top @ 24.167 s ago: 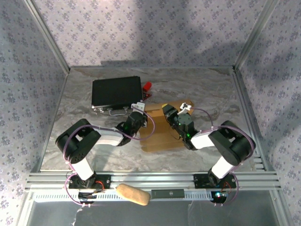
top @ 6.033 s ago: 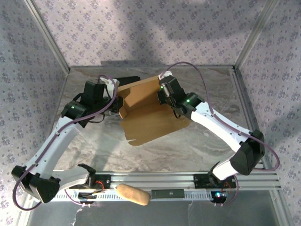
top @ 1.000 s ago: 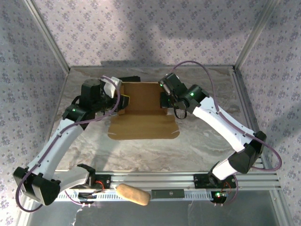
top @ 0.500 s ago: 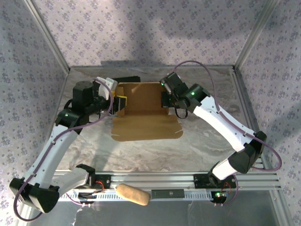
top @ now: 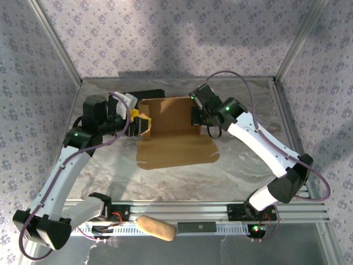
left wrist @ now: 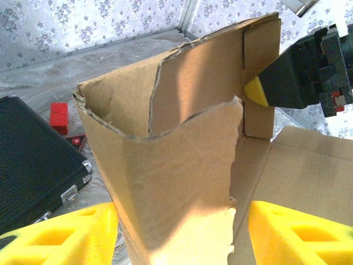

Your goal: Fold the paper box

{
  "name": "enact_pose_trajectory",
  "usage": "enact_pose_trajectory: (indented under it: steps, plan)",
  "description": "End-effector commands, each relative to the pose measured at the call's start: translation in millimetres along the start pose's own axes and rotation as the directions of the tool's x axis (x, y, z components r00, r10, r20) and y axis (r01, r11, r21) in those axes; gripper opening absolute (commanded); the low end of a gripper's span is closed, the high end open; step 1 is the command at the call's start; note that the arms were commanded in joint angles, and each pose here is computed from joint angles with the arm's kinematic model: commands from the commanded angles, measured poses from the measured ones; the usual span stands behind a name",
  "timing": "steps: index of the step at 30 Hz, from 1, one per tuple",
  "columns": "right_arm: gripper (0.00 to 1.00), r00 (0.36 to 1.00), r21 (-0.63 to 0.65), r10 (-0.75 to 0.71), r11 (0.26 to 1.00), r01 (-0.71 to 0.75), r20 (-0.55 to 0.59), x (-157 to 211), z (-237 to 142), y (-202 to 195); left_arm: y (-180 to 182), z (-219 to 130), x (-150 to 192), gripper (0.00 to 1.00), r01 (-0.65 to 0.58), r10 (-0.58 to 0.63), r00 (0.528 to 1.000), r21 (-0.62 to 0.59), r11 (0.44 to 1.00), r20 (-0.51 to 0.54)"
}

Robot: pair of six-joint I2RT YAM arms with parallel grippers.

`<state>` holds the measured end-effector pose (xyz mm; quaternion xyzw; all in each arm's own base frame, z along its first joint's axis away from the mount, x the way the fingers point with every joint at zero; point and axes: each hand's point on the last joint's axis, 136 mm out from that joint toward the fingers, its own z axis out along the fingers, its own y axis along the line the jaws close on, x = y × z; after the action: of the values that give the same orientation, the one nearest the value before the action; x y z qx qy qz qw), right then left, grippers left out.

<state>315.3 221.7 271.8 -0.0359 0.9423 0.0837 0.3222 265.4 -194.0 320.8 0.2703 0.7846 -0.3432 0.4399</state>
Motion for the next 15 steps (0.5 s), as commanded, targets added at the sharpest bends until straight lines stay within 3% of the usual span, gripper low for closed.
enact_pose_trajectory:
  steps: [1,9,15]
  plan:
    - [0.00,1.000,-0.025,0.000,1.000,0.000,-0.009,1,2,5,-12,-9,-2,0.63,-0.036,0.035,0.999,0.060,0.998,0.013]
    - [0.00,1.000,-0.033,-0.001,0.999,0.001,-0.013,2,2,6,-7,-7,0,0.56,-0.025,0.024,1.000,0.077,0.997,0.013]
    - [0.00,1.000,-0.033,-0.003,0.999,0.003,-0.021,3,5,6,-19,-18,-3,0.62,-0.046,0.042,0.998,0.098,0.994,0.045]
